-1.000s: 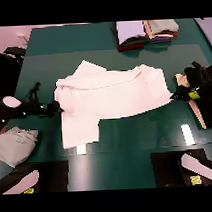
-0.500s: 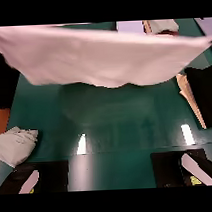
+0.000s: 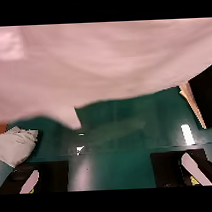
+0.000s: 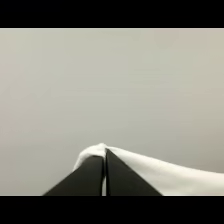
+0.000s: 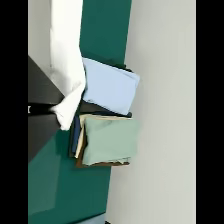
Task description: Fold the shirts.
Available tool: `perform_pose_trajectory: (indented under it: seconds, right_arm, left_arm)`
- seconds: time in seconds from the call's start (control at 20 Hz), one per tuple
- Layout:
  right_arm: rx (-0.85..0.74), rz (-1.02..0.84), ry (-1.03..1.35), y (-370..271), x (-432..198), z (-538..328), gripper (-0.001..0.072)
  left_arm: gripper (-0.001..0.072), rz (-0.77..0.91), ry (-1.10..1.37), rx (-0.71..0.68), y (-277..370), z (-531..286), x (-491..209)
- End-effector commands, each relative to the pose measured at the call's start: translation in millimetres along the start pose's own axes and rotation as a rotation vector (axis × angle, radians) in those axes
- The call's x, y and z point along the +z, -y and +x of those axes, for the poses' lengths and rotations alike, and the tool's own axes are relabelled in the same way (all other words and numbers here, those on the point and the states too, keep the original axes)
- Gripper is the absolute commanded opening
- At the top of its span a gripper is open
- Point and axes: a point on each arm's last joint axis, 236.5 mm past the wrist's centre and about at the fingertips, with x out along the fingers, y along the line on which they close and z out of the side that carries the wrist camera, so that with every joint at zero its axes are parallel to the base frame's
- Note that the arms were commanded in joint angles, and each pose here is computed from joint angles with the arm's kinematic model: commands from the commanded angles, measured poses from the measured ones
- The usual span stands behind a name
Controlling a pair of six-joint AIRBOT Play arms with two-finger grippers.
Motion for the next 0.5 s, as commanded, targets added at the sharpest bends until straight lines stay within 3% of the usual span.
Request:
perform_pose_trajectory:
  seconds: [0.0, 0.15, 0.45]
  right_arm:
    - [0.034, 0.031, -0.049, -2.5, -6.1, 10.5, 0.0015]
    - [0.112, 0.104, -0.242, -0.3, -66.1, 66.9, 0.0015]
    - [0.115, 0.157, -0.827, 12.2, -271.9, 180.0, 0.0015]
  left_arm:
    - [0.0022, -0.027, -0.193, 0.061, -24.9, 20.2, -53.6]
    - [0.0023, -0.130, -0.548, 0.085, -61.7, 68.1, -186.6]
    - [0.0023, -0.364, -1.163, 0.127, -111.5, 84.2, -475.8]
